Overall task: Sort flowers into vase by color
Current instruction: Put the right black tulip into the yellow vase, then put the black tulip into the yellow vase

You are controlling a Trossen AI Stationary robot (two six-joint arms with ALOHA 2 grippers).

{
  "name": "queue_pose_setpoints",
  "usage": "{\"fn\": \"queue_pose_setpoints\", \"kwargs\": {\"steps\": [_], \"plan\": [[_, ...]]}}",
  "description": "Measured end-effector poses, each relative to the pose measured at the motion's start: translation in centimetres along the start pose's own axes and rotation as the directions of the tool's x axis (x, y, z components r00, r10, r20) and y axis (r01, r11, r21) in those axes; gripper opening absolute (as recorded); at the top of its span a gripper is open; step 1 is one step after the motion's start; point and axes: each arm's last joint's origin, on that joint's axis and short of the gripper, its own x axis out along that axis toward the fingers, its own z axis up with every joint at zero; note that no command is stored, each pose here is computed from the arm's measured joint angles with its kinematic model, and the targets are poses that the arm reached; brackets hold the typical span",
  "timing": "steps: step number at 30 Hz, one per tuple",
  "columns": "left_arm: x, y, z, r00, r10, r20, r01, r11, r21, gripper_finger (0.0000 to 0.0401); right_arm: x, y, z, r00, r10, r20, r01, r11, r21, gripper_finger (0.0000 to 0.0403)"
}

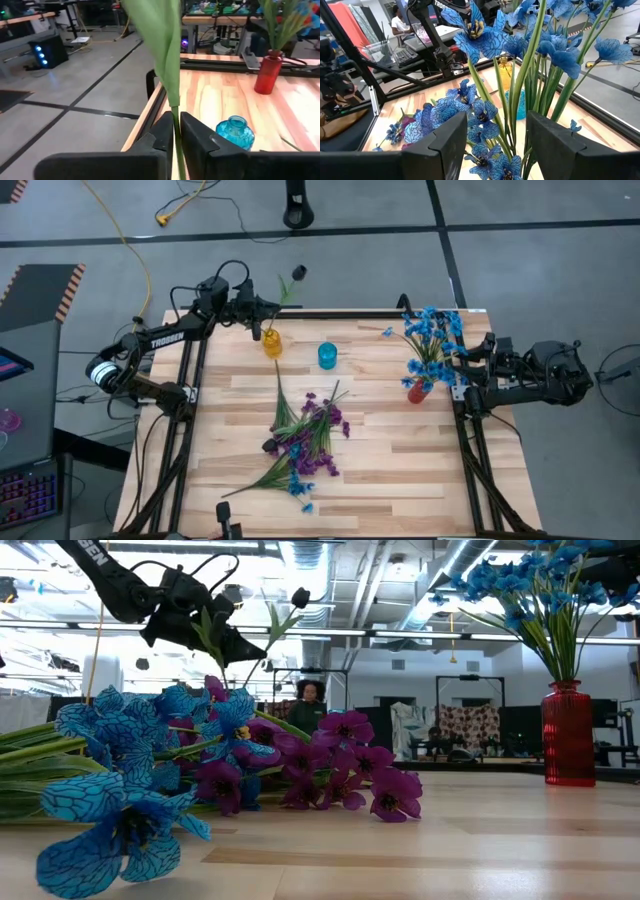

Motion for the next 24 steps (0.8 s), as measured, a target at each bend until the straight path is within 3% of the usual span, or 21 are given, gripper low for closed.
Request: {"fn": "queue_pose_setpoints", "kwargs": {"steps": [13, 24], "plan": [[-0.2, 0.0, 0.3, 1.000, 0.022, 0.009, -0.022, 0.999, 0.026, 0.0125, 0.0, 0.0, 0.0, 1.000, 0.000, 0.000, 0.000, 1.000, 0.000, 0.0233], [-2.1, -0.7, 2.9, 0.990, 0.112, 0.082, -0.119, 0.990, 0.082, 0.0144, 0.0, 0.0, 0.0, 1.000, 0.000, 0.000, 0.000, 1.000, 0.000, 0.0233]]}}
